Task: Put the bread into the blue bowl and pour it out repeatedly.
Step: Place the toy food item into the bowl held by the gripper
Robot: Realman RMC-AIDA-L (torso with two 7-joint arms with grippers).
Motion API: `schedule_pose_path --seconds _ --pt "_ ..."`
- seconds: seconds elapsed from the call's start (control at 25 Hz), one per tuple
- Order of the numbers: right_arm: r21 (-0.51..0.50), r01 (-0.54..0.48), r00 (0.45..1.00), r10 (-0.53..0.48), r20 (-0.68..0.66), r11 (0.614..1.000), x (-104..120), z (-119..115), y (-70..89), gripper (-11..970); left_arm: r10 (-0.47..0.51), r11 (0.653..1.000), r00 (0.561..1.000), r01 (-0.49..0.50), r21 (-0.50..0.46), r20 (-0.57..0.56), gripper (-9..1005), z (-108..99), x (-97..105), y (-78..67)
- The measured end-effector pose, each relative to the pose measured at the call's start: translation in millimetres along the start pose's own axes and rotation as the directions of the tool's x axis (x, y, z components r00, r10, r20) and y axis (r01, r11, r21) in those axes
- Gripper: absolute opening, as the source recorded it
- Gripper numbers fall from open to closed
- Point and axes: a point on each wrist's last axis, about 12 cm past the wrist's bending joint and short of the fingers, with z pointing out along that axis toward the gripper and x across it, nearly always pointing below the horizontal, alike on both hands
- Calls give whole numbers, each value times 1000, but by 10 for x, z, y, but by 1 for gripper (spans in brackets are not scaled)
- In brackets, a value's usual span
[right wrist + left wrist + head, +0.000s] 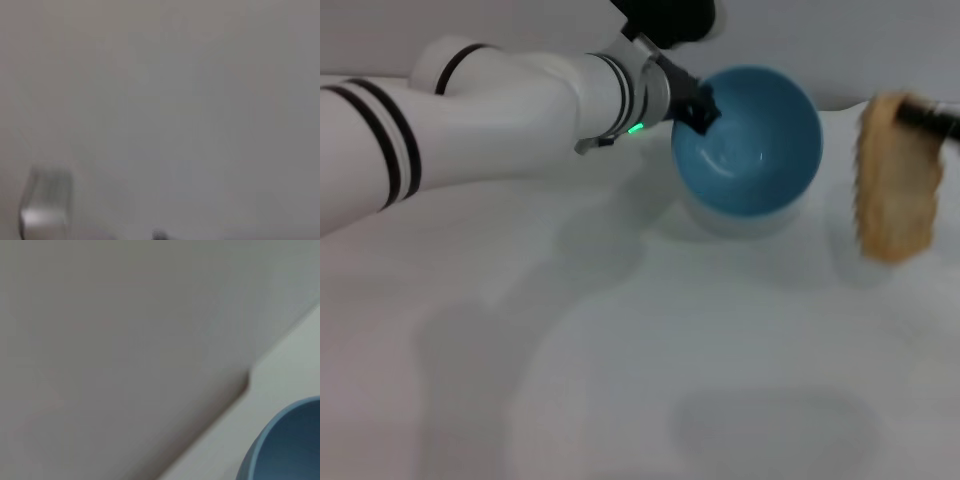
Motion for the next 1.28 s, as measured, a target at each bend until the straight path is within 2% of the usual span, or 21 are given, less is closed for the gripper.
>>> schedule_pose_path --seconds 0.12,0.24,0.36,0.52,0.68,0.8,1.08,1.28 --pt "-18 41 995 -40 88 999 -132 5 29 231 -3 999 998 6 45 -65 -1 0 -8 -74" --pt "-34 58 993 -54 109 998 -172 88 60 217 -28 995 995 37 88 -97 -1 -7 -14 -161" --pt "-68 92 985 -81 153 993 -123 220 123 198 -66 988 991 81 135 -113 -1 -28 -49 -255" --pt "-108 26 986 -8 164 994 32 394 137 169 -90 981 991 106 164 -103 -1 -52 -76 -316" --pt "-61 -19 990 28 137 998 133 451 78 150 -94 981 990 110 160 -103 0 -48 -70 -309" --pt "-16 -88 990 90 108 996 290 477 20 148 -103 980 990 118 158 -101 0 -51 -47 -306" --pt "52 -91 996 89 24 995 428 612 -15 143 -114 979 988 130 159 -101 0 -52 -37 -307" --pt "84 -75 997 75 1 994 431 730 -25 139 -116 978 988 132 161 -102 -1 -54 -37 -311"
